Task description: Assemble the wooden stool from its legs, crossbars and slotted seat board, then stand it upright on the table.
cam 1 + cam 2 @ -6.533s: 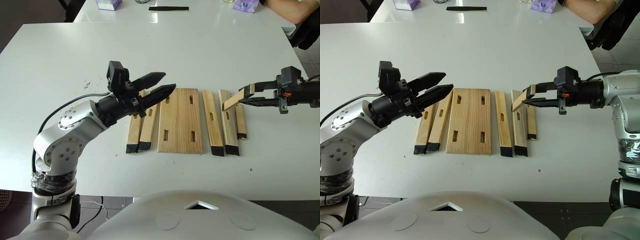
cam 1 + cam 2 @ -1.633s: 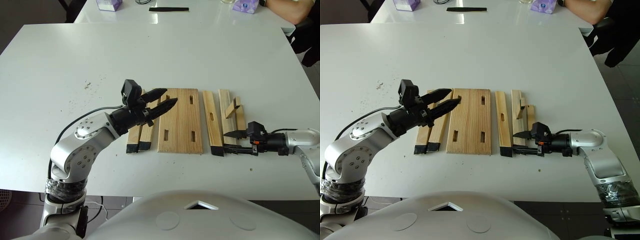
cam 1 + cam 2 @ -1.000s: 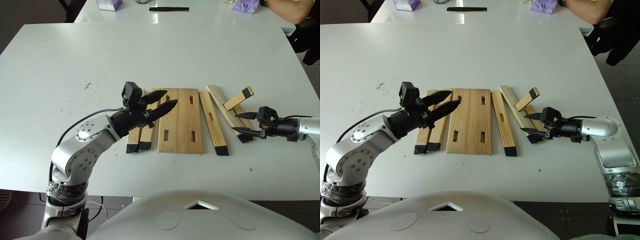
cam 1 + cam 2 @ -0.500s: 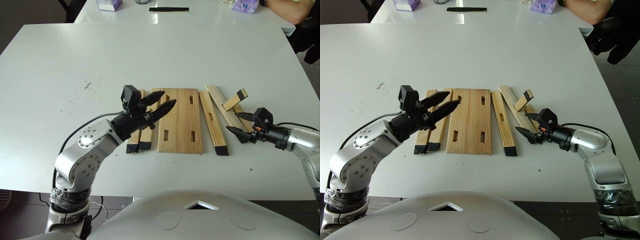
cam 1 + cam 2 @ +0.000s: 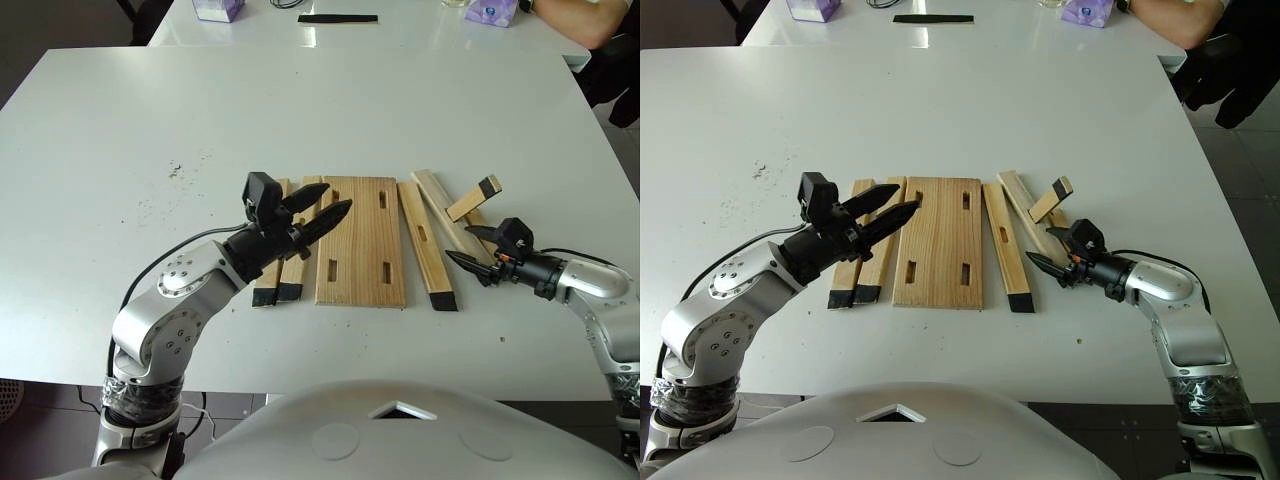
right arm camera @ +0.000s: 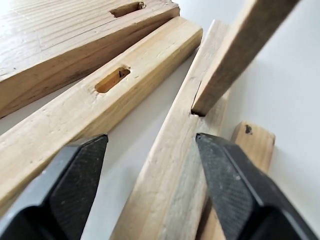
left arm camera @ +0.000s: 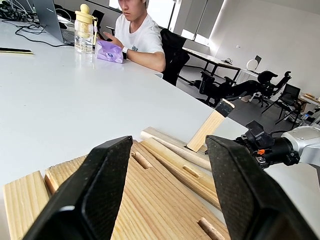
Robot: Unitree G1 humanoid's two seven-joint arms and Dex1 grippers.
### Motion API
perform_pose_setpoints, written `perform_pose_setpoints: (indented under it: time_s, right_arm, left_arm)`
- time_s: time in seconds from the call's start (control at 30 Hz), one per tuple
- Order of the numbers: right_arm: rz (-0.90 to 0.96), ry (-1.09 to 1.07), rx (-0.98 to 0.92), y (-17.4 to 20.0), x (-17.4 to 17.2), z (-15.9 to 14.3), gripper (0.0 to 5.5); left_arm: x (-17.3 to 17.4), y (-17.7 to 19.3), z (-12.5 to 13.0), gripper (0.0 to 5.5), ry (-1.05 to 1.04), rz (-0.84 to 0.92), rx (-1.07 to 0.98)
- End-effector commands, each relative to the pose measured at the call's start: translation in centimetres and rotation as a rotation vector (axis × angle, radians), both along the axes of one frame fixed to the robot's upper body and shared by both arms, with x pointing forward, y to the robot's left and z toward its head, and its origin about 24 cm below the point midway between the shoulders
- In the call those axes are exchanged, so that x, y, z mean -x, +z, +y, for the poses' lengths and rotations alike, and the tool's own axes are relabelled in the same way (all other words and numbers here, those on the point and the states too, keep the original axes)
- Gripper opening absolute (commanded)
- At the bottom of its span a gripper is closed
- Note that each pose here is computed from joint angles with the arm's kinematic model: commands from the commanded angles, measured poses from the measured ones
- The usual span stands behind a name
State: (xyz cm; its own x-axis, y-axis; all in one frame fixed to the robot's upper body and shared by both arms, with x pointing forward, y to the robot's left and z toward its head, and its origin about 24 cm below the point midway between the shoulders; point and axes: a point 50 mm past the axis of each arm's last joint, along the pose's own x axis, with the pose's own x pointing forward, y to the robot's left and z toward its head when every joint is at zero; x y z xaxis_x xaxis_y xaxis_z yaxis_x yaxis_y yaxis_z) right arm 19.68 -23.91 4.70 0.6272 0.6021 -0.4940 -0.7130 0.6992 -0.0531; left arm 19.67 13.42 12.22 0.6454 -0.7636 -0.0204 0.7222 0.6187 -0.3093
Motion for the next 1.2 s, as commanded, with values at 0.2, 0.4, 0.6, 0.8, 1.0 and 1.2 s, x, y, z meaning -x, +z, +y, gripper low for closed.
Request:
perform_pose_setpoints:
  time_s: [0.2,0.4,0.6,0.8,1.0,1.2]
  right_arm:
    - [-0.067,-0.081,-0.081,1.7,-1.2,-0.2,3.26]
    - [-0.012,-0.087,-0.05,0.0,-0.1,-0.3,3.26]
    - [0.033,-0.106,-0.024,-1.7,0.8,-0.6,3.26]
    - [-0.001,-0.134,-0.055,-1.1,0.4,-0.8,3.26]
    - [-0.002,-0.147,-0.044,-1.0,0.2,-1.3,3.26]
    - [0.014,-0.159,-0.034,-1.6,0.3,-1.4,3.26]
  left_arm:
    - [-0.4,0.2,0.2,2.72,-0.005,-0.016,-0.007]
    - [-0.4,0.1,0.5,2.72,-0.012,-0.014,-0.014]
    - [-0.3,0.1,0.3,2.72,-0.015,-0.009,-0.016]
    - [-0.3,0.1,0.3,2.72,-0.015,-0.006,-0.016]
    - [-0.2,0.1,0.2,2.72,-0.011,-0.005,-0.014]
    - [-0.4,0.1,0.2,2.72,-0.013,-0.005,-0.018]
